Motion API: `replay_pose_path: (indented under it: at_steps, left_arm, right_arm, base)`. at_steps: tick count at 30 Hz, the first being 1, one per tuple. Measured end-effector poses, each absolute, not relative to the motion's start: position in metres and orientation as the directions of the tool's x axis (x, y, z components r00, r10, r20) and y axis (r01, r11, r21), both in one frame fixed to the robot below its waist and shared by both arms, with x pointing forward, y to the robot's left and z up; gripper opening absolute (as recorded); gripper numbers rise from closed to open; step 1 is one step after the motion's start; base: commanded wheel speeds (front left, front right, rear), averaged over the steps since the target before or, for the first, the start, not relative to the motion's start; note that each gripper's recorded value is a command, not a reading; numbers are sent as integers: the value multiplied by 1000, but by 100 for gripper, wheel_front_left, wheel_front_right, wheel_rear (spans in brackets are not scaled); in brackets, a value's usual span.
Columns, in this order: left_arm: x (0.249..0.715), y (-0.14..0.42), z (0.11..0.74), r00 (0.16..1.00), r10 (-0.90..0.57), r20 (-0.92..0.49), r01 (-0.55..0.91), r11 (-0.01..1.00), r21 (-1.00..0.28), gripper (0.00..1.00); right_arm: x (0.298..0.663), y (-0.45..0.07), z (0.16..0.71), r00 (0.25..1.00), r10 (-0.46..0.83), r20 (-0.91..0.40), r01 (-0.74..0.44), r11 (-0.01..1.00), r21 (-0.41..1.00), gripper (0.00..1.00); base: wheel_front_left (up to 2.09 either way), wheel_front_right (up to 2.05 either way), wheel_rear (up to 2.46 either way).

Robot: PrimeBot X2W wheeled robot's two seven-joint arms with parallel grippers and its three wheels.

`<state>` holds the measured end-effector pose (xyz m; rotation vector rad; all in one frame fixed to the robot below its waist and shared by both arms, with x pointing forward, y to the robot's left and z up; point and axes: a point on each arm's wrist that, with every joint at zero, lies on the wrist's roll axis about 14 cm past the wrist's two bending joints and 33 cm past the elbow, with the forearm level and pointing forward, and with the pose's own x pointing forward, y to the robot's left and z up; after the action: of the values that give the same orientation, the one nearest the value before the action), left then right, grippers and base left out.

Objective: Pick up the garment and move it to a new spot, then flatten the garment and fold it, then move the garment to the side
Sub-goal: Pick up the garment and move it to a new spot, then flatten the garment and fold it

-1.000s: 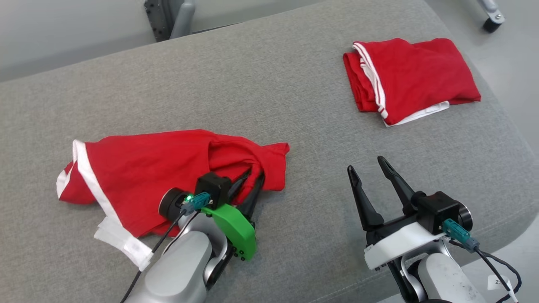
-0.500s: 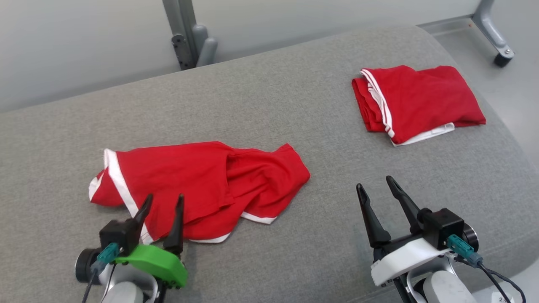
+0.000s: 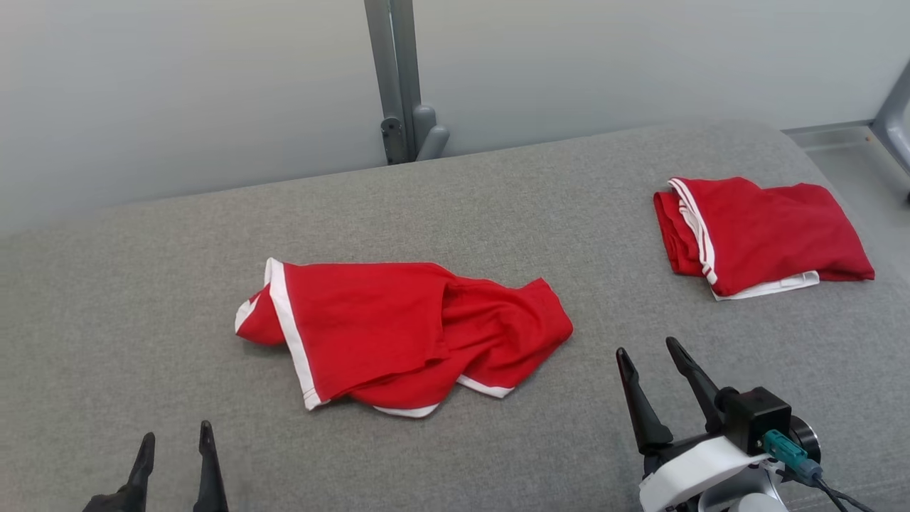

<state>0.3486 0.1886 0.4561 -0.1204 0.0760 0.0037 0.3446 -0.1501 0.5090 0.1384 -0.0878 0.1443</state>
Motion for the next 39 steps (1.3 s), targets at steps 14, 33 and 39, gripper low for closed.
replay_pose_path:
  at_steps: [14,33,39]
  left_arm:
    - [327,202,461,997,54,-58,-61,989,-134,100]
    - [300,218,445,982,152,-111,-174,959,-224,100]
    - [281,238,431,956,243,-167,-280,926,-255,100]
  right_arm:
    - [336,-142,502,983,169,77,-177,977,116,100]
    - [376,46,483,667,744,-44,-744,662,-85,100]
    - [398,76,453,560,812,-164,-826,532,-188,100]
  base:
    - [0,0,0]
    - [0,0,0]
    - [0,0,0]
